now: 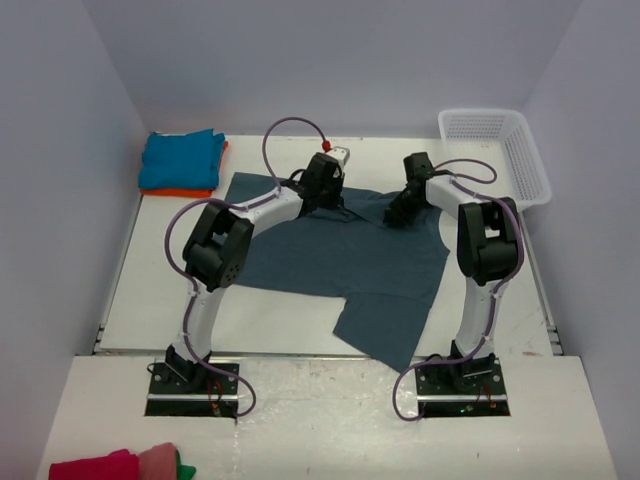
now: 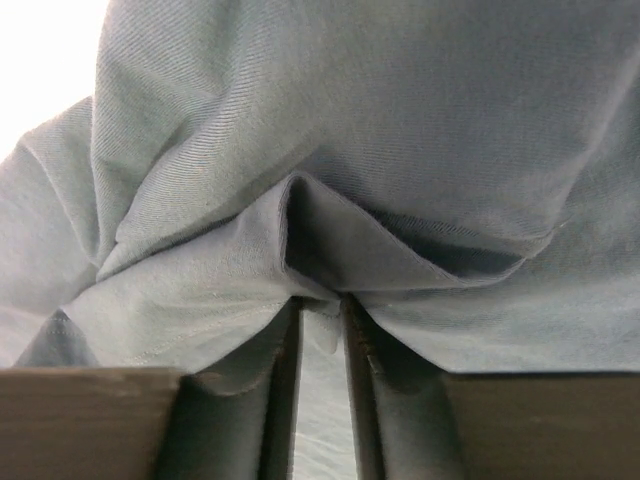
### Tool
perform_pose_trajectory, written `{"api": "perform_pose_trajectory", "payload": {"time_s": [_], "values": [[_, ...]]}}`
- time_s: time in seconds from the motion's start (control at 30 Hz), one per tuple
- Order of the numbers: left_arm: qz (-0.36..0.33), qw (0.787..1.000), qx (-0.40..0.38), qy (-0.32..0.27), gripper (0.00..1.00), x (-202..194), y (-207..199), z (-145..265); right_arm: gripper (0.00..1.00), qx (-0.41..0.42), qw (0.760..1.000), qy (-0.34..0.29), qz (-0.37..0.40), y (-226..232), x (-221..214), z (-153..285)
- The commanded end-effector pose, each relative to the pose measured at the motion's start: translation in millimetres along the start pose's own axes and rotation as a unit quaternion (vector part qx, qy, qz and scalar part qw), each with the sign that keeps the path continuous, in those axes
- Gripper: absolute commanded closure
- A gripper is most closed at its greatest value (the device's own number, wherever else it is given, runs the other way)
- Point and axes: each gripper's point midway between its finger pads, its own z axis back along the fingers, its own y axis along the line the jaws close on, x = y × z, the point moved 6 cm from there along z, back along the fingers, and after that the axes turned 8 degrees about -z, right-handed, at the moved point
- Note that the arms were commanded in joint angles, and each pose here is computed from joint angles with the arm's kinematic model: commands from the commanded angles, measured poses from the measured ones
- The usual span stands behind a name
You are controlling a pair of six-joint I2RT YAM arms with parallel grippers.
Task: Fold and stack the t-shirts
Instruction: Fold the flattened tshirt in 1/3 of the way
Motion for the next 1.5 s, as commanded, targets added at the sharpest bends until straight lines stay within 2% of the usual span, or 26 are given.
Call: {"api": "perform_pose_trajectory", "payload": {"time_s": [0.0,0.07,0.27,0.53,0.63,1.07,1.3,1.47], "values": [[0.014,0.999,-0.015,-0.044,1.0,25.3,-0.6,11.4,0.78,-0.003,1.0,0.002,0.006,4.5,1.4,3.3],[0.014,0.999,-0.018,-0.043,1.0,23.8,-0.6,10.3,0.83,0.0,1.0,-0.001,0.009,5.4,1.7,3.8],[0.016,0.999,-0.021,-0.037,1.0,19.1,-1.3,5.2,0.85,-0.001,1.0,-0.014,0.016,7.8,1.1,5.5],[0.018,0.999,-0.019,-0.028,1.0,13.3,-0.9,-0.4,0.93,0.003,0.999,-0.04,0.034,14.9,2.4,22.0],[0.018,0.999,-0.019,-0.024,1.0,11.3,-1.0,-2.7,1.0,0.007,0.998,-0.042,0.038,16.6,3.0,27.3],[0.03,0.999,-0.033,0.01,1.0,-7.3,-9.4,8.9,1.0,0.023,0.993,-0.095,0.062,0.7,-1.5,76.9],[0.01,0.994,-0.101,0.041,1.0,-29.7,-49.7,19.4,1.0,0.023,0.99,-0.108,0.084,-17.7,-6.9,94.4],[-0.02,0.993,-0.102,0.047,1.0,-38.0,-73.1,34.4,1.0,0.016,0.99,-0.109,0.089,-33.6,-13.0,99.7]]}}
